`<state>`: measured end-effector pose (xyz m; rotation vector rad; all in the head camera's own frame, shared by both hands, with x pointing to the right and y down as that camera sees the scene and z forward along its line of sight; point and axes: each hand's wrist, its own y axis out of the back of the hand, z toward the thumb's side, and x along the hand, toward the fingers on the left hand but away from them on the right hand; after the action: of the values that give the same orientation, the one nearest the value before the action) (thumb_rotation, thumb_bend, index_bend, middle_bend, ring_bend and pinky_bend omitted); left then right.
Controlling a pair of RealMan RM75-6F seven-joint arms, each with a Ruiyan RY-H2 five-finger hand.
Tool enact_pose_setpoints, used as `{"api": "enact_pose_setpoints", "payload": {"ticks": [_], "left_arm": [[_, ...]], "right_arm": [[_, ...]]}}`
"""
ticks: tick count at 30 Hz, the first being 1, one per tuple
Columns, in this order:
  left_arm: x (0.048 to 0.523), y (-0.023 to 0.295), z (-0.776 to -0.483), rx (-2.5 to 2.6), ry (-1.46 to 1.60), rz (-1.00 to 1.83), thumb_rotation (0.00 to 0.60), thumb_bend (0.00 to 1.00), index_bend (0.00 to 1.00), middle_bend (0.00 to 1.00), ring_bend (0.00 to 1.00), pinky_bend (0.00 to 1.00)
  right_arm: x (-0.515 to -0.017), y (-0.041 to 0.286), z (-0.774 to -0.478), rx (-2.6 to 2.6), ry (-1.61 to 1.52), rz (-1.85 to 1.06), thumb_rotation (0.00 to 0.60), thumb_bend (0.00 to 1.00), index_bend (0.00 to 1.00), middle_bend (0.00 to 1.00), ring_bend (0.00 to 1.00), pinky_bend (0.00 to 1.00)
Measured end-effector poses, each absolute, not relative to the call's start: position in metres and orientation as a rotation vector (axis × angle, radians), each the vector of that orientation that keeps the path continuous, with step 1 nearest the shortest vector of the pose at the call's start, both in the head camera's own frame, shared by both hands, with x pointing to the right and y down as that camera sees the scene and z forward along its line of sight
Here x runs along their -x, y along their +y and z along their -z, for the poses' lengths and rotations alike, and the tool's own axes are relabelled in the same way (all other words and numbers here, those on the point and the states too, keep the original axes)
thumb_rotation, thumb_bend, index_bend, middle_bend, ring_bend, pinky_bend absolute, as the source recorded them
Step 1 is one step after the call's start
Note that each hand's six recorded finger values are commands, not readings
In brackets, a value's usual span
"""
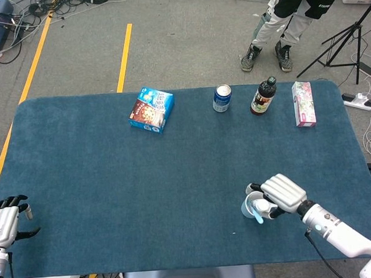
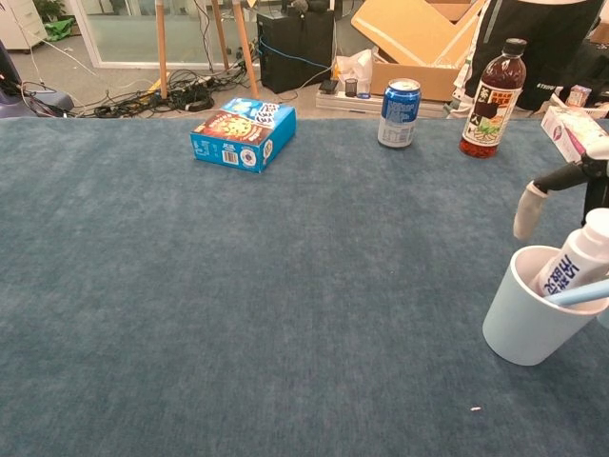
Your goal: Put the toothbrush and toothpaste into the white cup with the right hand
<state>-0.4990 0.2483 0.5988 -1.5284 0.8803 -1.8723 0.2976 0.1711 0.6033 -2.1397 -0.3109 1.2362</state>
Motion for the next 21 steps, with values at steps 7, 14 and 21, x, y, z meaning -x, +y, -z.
{"api": "enact_pose_setpoints", "payload": {"ticks": [7, 14, 21], "left_arm": [[0.499, 0.248, -0.599, 1.528, 0.879, 1.873, 0.600, 0.00, 0.59, 0.25, 0.19, 0.20], [0.499, 0.248, -0.598, 1.531, 0.884, 1.868, 0.600, 0.00, 0.59, 0.25, 0.19, 0.20], [0.499, 0.248, -0.599, 1.531, 0.879, 1.872, 0.600, 0.00, 0.59, 0.25, 0.19, 0.20]], "right_arm": [[-0.298, 0.171, -0.602, 2.145, -0.318, -1.228, 0.600, 0.06, 0.25, 1.00, 1.00, 1.00], [-0.300, 0.169, -0.597, 2.147, -0.344, -1.218, 0.600, 0.05, 0.20, 1.00, 1.00, 1.00], [-0.304, 0.165, -0.588, 2.137, -0.379, -1.207, 0.600, 0.04, 0.17, 1.00, 1.00, 1.00]]}}
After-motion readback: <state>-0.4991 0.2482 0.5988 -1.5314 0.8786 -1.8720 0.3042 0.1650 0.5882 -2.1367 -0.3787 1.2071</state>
